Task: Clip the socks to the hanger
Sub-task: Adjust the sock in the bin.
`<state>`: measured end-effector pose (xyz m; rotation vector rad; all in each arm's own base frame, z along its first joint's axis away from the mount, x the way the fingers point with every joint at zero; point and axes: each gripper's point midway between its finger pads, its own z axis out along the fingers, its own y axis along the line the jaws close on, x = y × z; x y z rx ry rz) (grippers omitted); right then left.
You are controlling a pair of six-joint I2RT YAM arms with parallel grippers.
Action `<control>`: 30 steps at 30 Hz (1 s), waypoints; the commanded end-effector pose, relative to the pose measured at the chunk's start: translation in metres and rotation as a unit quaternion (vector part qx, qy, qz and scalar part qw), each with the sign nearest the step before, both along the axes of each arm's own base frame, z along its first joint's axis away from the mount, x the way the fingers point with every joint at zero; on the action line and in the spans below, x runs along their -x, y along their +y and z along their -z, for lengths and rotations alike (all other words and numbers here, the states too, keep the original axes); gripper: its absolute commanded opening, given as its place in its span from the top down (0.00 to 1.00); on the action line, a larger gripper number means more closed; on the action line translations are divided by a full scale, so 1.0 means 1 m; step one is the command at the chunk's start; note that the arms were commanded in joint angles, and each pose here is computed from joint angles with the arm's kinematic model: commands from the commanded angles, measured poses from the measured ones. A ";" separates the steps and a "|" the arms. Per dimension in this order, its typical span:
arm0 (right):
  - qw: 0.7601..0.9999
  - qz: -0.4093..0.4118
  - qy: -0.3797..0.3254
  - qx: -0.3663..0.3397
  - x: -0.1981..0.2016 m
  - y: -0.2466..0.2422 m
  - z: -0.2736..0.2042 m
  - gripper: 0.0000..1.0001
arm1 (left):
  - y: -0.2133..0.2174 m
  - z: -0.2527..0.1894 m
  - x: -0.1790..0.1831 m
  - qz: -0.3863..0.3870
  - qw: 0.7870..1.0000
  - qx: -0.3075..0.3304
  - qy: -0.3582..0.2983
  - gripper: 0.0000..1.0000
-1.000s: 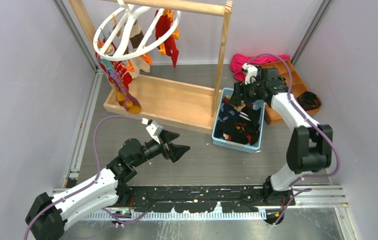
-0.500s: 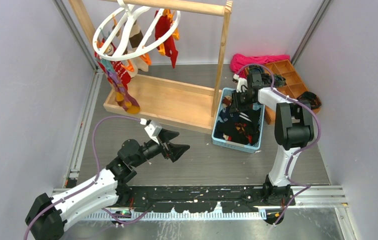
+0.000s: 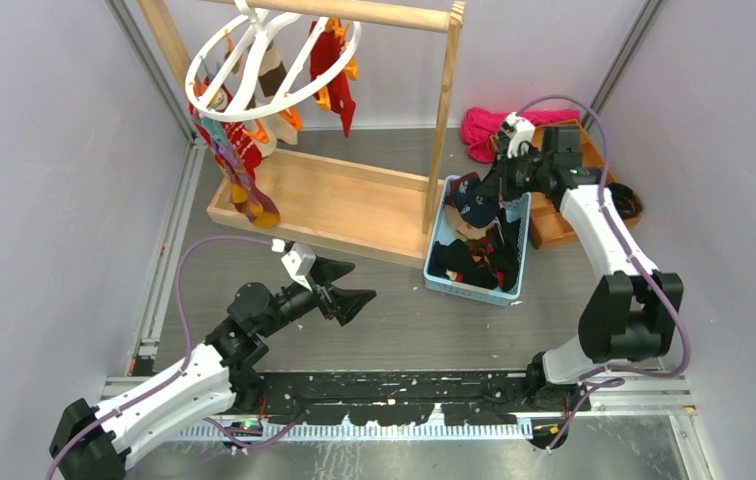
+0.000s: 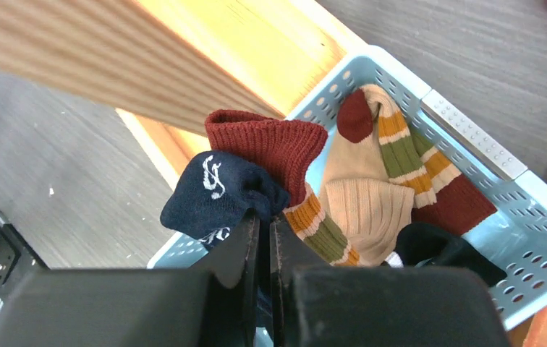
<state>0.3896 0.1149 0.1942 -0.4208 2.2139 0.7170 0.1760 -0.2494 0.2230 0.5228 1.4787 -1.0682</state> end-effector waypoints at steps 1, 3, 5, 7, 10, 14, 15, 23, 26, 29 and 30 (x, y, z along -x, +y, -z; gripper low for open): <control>0.997 -0.061 -0.018 -0.033 0.029 0.010 -0.020 0.96 | 0.001 -0.014 0.003 0.003 1.000 0.021 -0.009 0.16; 0.998 -0.059 -0.009 -0.030 0.035 0.004 -0.015 0.94 | 0.000 -0.015 0.004 0.006 1.000 0.025 -0.007 0.16; 0.998 -0.050 0.006 -0.032 0.037 -0.006 -0.006 0.93 | 0.000 -0.015 0.005 0.008 1.000 0.027 -0.004 0.16; 0.998 -0.030 0.026 -0.040 0.034 -0.014 0.004 0.88 | -0.001 -0.015 0.005 0.010 1.000 0.028 -0.002 0.16; 0.997 0.008 0.077 -0.010 0.023 -0.028 0.037 0.82 | -0.002 -0.016 0.005 0.012 0.999 0.034 -0.002 0.16; 0.988 0.089 0.105 0.066 -0.004 -0.062 0.071 0.62 | -0.004 -0.016 0.006 0.018 0.999 0.036 0.002 0.17; 0.985 0.112 0.093 0.089 -0.012 -0.073 0.073 0.55 | -0.004 -0.015 0.006 0.019 0.999 0.036 0.005 0.17; 0.982 0.142 0.013 0.123 -0.013 -0.088 0.044 0.69 | 0.000 -0.012 0.007 0.010 0.999 0.036 0.003 0.17; 0.990 0.103 -0.001 0.091 -0.005 -0.071 0.034 0.70 | -0.001 -0.012 0.007 0.014 0.999 0.033 0.003 0.16; 0.994 0.075 -0.012 0.074 0.000 -0.060 0.026 0.60 | -0.002 -0.012 0.007 0.015 0.999 0.033 0.004 0.17; 0.997 0.049 -0.015 0.065 0.005 -0.053 0.023 0.51 | -0.002 -0.012 0.008 0.016 0.999 0.034 0.005 0.17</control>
